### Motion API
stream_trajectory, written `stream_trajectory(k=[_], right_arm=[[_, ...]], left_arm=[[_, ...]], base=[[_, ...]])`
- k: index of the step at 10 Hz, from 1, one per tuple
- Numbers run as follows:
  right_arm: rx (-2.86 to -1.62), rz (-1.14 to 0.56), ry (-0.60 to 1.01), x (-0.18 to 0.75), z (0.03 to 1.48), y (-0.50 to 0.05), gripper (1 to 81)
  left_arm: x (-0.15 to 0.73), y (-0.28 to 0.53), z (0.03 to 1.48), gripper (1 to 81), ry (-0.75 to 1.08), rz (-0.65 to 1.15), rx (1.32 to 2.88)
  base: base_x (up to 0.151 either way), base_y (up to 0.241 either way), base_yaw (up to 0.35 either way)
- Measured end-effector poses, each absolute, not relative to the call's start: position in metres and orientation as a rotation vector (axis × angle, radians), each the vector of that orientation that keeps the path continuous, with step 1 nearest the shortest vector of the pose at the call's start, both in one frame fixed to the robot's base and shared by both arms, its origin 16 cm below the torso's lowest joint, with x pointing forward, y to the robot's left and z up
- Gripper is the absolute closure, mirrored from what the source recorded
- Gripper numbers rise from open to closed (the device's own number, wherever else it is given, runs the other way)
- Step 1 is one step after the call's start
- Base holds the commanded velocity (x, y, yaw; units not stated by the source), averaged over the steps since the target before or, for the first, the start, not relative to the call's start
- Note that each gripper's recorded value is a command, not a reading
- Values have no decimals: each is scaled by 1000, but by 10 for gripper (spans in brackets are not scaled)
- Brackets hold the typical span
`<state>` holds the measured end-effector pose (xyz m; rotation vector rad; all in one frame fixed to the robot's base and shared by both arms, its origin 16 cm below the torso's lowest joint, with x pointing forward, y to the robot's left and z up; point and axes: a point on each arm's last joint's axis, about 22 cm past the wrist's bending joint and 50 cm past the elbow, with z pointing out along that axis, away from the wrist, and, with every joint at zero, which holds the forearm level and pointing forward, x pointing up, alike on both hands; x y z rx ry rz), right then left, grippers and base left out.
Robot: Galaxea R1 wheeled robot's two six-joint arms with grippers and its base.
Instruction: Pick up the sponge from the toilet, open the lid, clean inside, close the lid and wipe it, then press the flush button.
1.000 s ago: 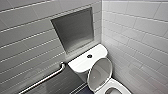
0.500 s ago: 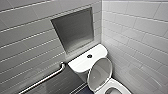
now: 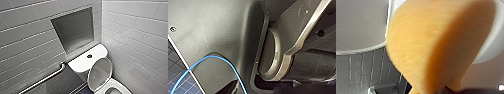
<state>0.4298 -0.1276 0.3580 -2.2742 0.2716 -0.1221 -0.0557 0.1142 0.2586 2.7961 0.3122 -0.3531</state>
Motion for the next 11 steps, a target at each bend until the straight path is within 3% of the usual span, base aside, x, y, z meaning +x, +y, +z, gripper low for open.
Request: stream_trajectory(k=[6, 11], right_arm=[[-2223, -84, 90, 493, 380, -79, 811], [-2110, -36, -70, 525, 393, 36, 811]], left_arm=[[-59, 113, 260, 10, 360, -343, 2798], [-75, 111, 267, 10, 518, -325, 2803]], base=[[0, 0, 0], [0, 0, 0]])
